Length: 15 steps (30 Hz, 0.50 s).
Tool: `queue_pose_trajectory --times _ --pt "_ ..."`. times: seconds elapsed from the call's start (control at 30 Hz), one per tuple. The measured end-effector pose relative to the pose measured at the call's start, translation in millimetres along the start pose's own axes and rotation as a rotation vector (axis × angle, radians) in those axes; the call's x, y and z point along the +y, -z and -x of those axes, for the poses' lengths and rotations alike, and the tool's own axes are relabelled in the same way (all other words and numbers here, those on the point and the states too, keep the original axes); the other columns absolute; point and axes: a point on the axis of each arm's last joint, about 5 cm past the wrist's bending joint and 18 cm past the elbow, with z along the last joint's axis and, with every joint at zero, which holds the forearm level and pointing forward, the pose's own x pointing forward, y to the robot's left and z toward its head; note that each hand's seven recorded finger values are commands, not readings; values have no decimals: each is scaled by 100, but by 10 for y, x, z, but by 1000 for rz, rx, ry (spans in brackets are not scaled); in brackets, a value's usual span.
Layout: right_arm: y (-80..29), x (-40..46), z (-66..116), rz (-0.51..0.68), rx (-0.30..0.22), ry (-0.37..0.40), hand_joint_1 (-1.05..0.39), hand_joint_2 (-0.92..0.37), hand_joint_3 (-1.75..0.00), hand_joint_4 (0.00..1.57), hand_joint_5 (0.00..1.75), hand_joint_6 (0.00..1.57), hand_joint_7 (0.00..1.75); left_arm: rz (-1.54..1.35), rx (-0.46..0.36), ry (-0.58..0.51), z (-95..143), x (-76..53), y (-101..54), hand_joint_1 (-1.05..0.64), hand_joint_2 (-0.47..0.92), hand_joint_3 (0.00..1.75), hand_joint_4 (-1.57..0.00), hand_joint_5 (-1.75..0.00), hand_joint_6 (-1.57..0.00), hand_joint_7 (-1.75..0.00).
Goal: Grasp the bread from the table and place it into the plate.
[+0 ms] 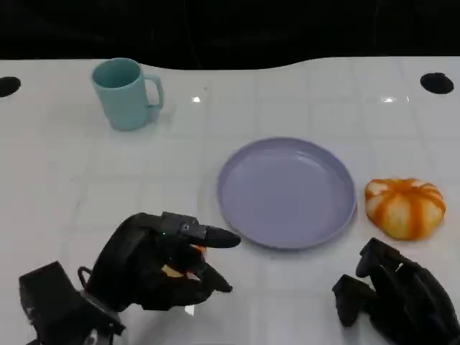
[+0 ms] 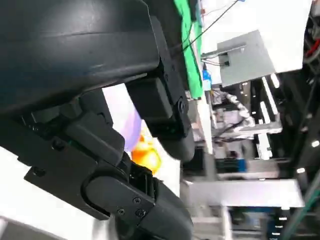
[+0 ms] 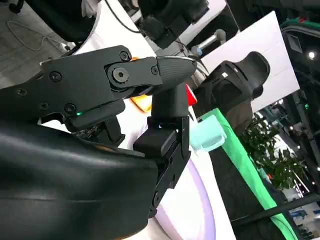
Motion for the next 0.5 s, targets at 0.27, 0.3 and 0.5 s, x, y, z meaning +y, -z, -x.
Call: queue_pose_trajectory --times 0.27,0.3,0.5 --pt "-5 3 -2 4 -1 -1 -58 -92 -21 76 169 67 142 -490 62 4 6 77 -201 -105 92 22 -69 0 -34 0" --pt "-5 4 -2 4 -1 -2 -58 -92 -21 76 169 67 142 -561 79 13 10 93 -222 -105 92 22 -67 0 -33 0" --pt "-2 7 -3 4 0 -4 -58 -92 -21 76 169 67 143 -937 120 27 8 144 -325 -105 92 28 -46 0 -14 0"
